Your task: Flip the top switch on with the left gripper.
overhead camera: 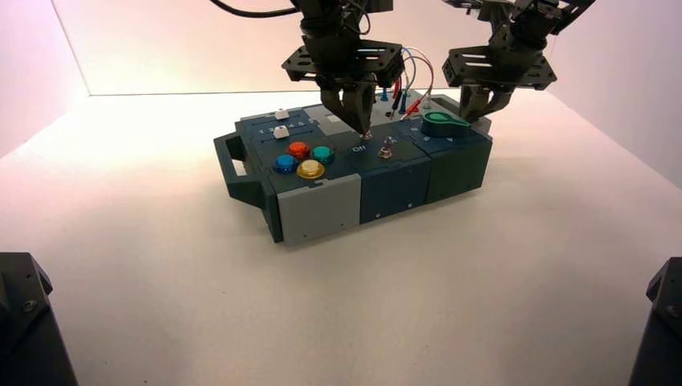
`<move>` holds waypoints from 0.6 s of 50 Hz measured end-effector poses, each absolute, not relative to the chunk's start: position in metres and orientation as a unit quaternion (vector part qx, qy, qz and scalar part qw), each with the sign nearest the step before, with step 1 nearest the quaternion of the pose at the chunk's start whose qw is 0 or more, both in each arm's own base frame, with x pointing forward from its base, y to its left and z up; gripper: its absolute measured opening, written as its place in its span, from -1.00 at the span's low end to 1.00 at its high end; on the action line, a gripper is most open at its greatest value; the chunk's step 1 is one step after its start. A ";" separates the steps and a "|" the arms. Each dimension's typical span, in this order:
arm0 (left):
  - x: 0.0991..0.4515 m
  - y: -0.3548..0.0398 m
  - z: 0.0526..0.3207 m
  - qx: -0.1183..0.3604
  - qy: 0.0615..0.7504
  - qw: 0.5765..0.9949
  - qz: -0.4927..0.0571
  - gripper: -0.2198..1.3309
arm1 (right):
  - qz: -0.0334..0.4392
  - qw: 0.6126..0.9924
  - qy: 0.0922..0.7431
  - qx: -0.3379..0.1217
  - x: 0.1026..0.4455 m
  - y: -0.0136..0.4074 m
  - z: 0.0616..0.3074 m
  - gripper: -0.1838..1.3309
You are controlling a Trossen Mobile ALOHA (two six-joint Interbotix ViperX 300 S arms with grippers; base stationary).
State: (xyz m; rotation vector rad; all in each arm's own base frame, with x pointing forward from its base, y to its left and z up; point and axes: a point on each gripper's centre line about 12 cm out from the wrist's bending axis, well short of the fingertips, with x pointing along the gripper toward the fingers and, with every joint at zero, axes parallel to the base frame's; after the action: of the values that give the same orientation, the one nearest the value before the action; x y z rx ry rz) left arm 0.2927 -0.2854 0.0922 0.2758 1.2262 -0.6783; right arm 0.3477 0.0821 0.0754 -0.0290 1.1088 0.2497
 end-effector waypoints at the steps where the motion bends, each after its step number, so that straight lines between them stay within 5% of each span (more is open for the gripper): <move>1: 0.292 -0.285 0.092 0.126 0.562 0.756 -0.311 -0.92 | 0.118 0.843 0.525 -0.014 0.348 0.082 0.075 -0.96; 30: 0.275 -0.275 0.124 0.119 0.546 0.765 -0.321 -0.92 | 0.119 0.842 0.526 -0.013 0.348 0.083 0.076 -0.96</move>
State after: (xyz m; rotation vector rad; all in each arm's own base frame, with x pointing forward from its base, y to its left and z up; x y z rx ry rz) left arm 0.2746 -0.2747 0.1237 0.2579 1.1864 -0.6977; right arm 0.3476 0.0829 0.0756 -0.0279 1.1116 0.2523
